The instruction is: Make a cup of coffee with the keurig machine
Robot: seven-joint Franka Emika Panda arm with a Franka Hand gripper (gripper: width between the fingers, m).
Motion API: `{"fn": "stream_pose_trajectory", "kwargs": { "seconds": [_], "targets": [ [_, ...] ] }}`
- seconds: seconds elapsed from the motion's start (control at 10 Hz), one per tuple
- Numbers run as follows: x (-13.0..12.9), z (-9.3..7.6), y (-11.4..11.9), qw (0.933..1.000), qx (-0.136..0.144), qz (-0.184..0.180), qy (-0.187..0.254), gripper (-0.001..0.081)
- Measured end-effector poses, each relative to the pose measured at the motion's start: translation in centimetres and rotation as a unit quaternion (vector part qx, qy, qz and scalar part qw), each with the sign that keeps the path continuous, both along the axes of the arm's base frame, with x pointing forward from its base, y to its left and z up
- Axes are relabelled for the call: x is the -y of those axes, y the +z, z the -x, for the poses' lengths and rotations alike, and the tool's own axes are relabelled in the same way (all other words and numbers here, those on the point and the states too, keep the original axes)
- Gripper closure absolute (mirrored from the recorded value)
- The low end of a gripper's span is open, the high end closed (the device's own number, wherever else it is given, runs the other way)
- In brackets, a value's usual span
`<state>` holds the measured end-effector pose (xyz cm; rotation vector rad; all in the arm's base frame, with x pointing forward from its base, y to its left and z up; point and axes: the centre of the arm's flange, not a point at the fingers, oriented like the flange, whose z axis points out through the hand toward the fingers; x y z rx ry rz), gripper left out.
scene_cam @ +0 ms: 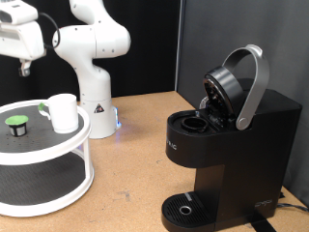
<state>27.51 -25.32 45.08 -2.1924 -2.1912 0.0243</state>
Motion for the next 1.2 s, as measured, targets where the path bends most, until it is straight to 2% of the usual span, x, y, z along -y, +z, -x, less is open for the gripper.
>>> {"fn": "stream_pose_trajectory", "kwargs": {
  "seconds": [0.2,0.7,1.2],
  "targets": [
    [0.2,-0.3,-2.2,0.9999,0.005,0.014,0.003,0.0003],
    [-0.1,-0.6,-6.5,0.9997,0.022,0.009,0.0,0.0003],
    [-1.0,-0.2,-10.0,0.9995,0.014,0.023,0.015,0.0003]
  ]
}}
